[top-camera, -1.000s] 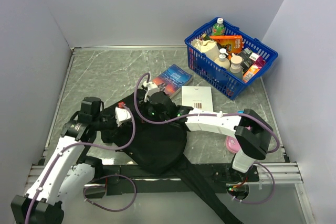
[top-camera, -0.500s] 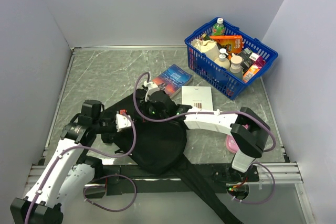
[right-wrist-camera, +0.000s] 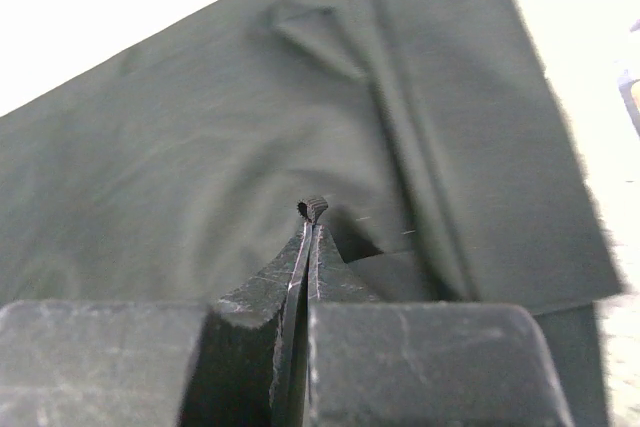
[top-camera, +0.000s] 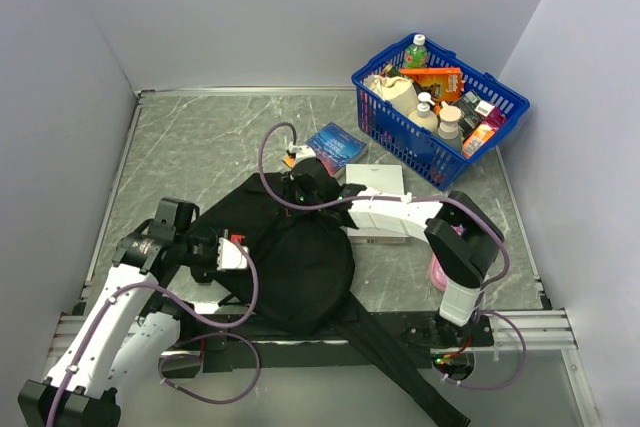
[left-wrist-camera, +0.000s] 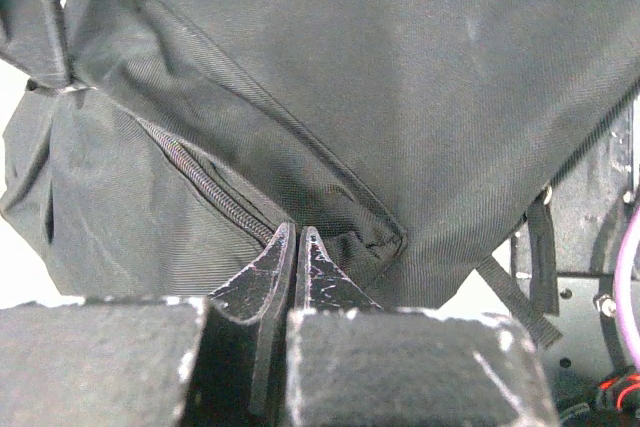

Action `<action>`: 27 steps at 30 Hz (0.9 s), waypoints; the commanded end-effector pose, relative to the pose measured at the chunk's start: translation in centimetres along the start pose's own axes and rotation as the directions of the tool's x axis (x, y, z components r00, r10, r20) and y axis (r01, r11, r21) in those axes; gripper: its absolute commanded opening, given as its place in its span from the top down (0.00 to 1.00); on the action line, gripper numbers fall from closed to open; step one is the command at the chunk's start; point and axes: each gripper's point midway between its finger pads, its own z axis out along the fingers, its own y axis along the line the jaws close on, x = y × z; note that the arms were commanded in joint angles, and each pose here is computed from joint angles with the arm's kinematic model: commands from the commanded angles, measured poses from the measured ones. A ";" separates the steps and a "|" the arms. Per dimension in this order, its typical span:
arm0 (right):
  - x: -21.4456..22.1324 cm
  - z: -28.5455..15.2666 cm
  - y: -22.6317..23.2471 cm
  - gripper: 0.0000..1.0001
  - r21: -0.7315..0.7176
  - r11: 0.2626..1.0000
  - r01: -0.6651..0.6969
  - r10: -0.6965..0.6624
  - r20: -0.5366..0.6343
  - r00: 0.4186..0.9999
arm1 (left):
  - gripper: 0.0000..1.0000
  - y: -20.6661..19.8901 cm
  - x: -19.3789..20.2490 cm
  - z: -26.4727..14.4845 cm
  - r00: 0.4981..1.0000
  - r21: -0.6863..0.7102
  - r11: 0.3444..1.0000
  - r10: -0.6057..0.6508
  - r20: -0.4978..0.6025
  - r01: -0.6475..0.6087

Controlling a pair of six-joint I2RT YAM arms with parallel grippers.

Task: Pack the student bag
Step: Zip the student bag at the center of the board.

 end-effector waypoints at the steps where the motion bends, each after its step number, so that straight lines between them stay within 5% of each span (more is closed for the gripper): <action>1: -5.2 0.6 -5.4 1.00 0.245 0.969 -0.031 -0.001 0.132 0.991 | 0.99 -3.2 -2.0 -0.7 0.997 0.126 0.992 0.016 0.081 -0.026; 8: -6.8 -1.0 -10.5 1.00 0.466 0.870 -0.161 0.063 0.218 0.974 | 0.99 -3.4 -1.7 -0.9 0.997 0.126 0.991 0.038 0.064 -0.045; 14: -6.7 -1.7 -11.5 1.00 0.487 0.849 -0.206 0.103 0.231 0.968 | 0.99 -0.4 -2.4 -0.7 0.997 0.002 1.000 -0.008 0.083 0.008; 16: -7.6 -2.0 -9.9 0.91 0.400 0.893 -0.207 0.110 0.252 0.961 | 0.99 1.3 -2.6 -0.6 0.987 -0.078 0.988 -0.125 0.100 0.133; 20: -7.8 -4.1 -8.4 0.48 0.301 0.933 -0.197 0.108 0.287 0.952 | 0.96 3.8 -3.5 -0.6 0.977 -0.166 0.970 -0.153 0.148 0.177; 27: -9.5 -11.1 -3.0 0.37 0.081 0.983 -0.168 0.127 0.366 0.922 | 0.98 3.9 -4.9 0.4 0.944 -0.087 0.963 -0.229 0.236 0.255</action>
